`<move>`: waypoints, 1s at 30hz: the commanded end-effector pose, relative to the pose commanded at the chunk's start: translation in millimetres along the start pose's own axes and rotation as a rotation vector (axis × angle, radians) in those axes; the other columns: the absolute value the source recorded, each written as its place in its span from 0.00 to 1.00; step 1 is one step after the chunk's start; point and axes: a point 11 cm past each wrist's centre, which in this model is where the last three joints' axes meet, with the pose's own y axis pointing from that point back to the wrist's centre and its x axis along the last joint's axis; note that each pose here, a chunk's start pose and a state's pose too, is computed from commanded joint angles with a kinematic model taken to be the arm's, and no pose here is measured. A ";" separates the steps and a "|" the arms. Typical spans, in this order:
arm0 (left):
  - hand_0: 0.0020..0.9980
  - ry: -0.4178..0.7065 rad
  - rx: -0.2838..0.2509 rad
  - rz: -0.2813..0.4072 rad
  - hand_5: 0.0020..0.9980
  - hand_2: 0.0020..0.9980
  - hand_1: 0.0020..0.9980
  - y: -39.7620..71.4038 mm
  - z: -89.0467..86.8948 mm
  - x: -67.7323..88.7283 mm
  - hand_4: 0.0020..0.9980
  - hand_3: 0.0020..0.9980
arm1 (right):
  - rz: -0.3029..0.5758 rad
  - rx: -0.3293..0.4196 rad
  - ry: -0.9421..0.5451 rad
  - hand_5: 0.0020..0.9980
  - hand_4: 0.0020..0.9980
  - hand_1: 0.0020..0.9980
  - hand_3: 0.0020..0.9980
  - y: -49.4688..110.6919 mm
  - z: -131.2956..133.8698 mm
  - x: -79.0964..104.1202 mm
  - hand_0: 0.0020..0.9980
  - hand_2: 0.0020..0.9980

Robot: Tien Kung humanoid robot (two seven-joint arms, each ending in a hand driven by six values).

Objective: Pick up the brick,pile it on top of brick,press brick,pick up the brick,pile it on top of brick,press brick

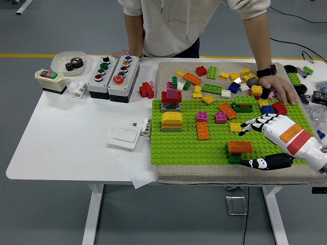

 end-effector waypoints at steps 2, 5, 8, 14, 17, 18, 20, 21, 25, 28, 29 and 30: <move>0.75 0.001 -0.001 0.000 0.68 0.75 0.74 0.0 0.2 -0.1 0.66 0.60 | -0.011 0.004 0.003 0.74 0.95 0.66 0.60 0.0 -0.5 -3.3 0.67 0.70; 0.75 0.002 -0.002 -0.001 0.68 0.75 0.74 0.2 1.0 -0.1 0.66 0.60 | -0.028 0.010 0.010 0.74 0.95 0.66 0.60 0.2 -0.8 -8.0 0.67 0.70; 0.75 0.003 -0.003 -0.001 0.68 0.75 0.74 0.3 1.6 -0.3 0.66 0.60 | -0.040 0.013 0.017 0.73 0.95 0.66 0.60 0.0 -1.0 -11.7 0.67 0.70; 0.75 0.004 -0.007 -0.002 0.68 0.74 0.74 0.5 3.2 -0.3 0.65 0.60 | -0.057 0.013 0.025 0.73 0.95 0.66 0.60 -0.6 0.3 -16.5 0.67 0.70; 0.75 0.004 -0.008 -0.003 0.68 0.74 0.74 0.6 3.8 -0.4 0.65 0.60 | -0.069 0.010 0.031 0.73 0.95 0.66 0.60 -0.4 1.6 -19.5 0.67 0.70; 0.75 0.004 -0.008 -0.003 0.68 0.74 0.74 0.7 3.9 -0.4 0.65 0.60 | -0.071 0.009 0.031 0.73 0.95 0.66 0.60 -0.3 1.8 -20.1 0.67 0.70; 0.75 0.005 -0.008 -0.003 0.68 0.74 0.74 0.7 3.8 -0.6 0.65 0.59 | -0.075 0.010 0.033 0.72 0.95 0.66 0.60 -0.5 1.3 -21.5 0.68 0.70; 0.75 0.005 -0.008 -0.003 0.68 0.74 0.74 0.7 3.8 -0.6 0.65 0.59 | -0.076 0.011 0.033 0.72 0.95 0.66 0.60 -0.5 1.2 -21.7 0.68 0.70; 0.75 0.005 -0.007 -0.003 0.68 0.74 0.74 0.7 3.9 -0.8 0.65 0.59 | -0.082 0.015 0.033 0.72 0.95 0.66 0.60 -0.8 0.0 -23.1 0.68 0.70; 0.75 0.005 -0.008 -0.003 0.68 0.74 0.74 0.8 4.1 -0.8 0.65 0.60 | -0.086 0.018 0.033 0.72 0.94 0.66 0.60 -1.1 -0.3 -24.3 0.68 0.70; 0.75 0.005 -0.008 -0.003 0.68 0.74 0.74 0.8 4.1 -0.8 0.65 0.60 | -0.087 0.018 0.033 0.72 0.94 0.66 0.60 -1.2 -0.3 -24.4 0.68 0.70; 0.75 0.005 -0.008 -0.003 0.68 0.74 0.74 0.8 4.2 -0.8 0.65 0.60 | -0.088 0.018 0.033 0.72 0.94 0.66 0.60 -1.5 -0.2 -24.7 0.68 0.70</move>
